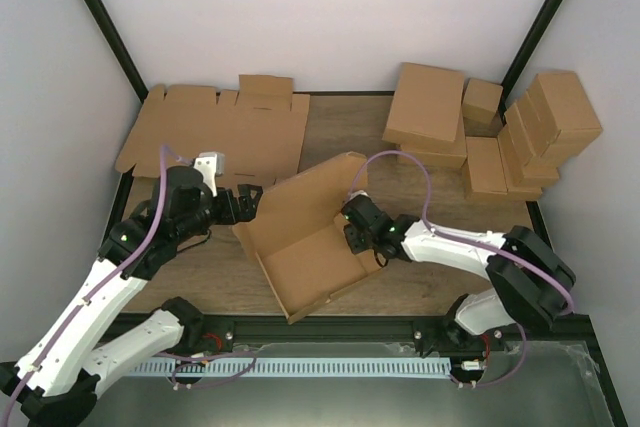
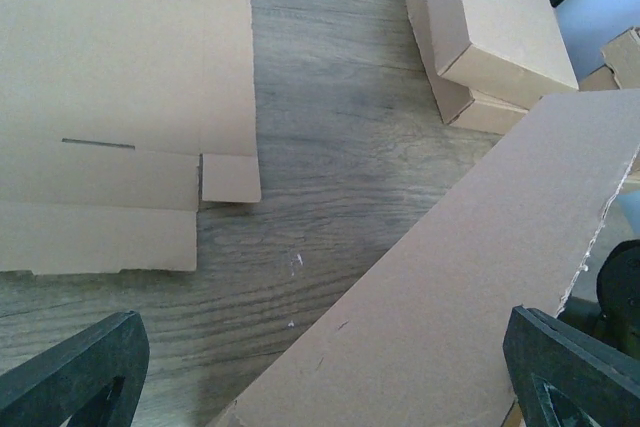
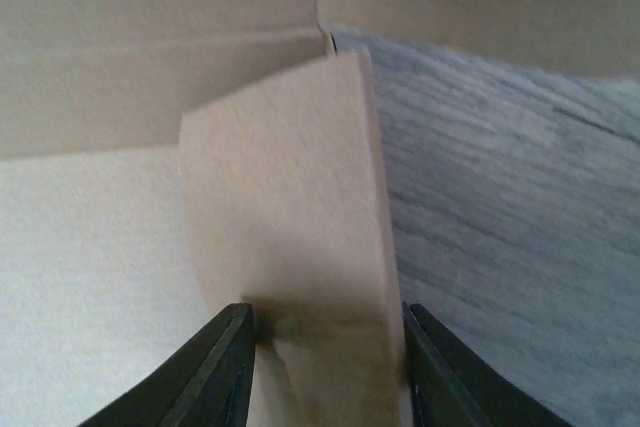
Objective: Fold the paper box
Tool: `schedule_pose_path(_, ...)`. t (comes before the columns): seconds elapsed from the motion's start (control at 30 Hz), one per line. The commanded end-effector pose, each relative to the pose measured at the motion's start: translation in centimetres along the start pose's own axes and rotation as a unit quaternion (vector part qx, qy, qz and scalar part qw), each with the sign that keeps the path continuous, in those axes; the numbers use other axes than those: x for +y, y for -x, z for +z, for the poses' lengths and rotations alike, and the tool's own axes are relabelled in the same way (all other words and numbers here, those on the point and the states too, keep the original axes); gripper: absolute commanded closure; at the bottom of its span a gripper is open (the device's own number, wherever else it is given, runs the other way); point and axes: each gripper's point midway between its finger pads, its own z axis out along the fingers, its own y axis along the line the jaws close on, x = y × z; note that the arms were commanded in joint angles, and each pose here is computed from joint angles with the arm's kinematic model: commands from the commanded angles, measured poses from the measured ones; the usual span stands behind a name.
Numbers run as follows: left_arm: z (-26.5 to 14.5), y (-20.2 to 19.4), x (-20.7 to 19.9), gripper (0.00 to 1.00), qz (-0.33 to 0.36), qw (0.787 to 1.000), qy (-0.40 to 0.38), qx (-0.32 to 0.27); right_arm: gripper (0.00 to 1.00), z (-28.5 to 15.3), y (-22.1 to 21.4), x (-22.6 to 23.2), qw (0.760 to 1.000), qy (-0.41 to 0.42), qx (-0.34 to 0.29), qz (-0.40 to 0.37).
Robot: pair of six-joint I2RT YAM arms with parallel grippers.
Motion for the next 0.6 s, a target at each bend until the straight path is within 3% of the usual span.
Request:
schedule_pose_path(0.0, -0.1, 0.1, -0.2, 0.00, -0.001, 1.000, -0.010, -0.005, 0.58, 0.3, 3.2, 1.6, 0.999, 0.018, -0.040, 0.022)
schedule_pose_path(0.2, 0.1, -0.6, 0.1, 0.00, -0.002, 1.000, -0.007, 0.003, 0.64, 1.7, 2.0, 1.9, 0.999, 0.021, -0.019, 0.033)
schedule_pose_path(0.33, 0.1, -0.6, 0.2, 0.00, 0.000, 1.000, -0.005, 0.003, 0.81, 2.1, 1.1, -0.1, 0.998, -0.040, -0.002, 0.043)
schedule_pose_path(0.43, 0.1, -0.4, 0.0, 0.00, 0.000, 1.000, -0.008, -0.001, 0.98, 1.9, 0.5, -2.1, 0.994, -0.098, 0.004, 0.053)
schedule_pose_path(0.57, 0.3, -0.4, -0.1, 0.00, 0.001, 1.000, -0.011, 0.001, 0.99, 1.8, 0.6, -2.2, 0.992, -0.113, 0.002, 0.051)
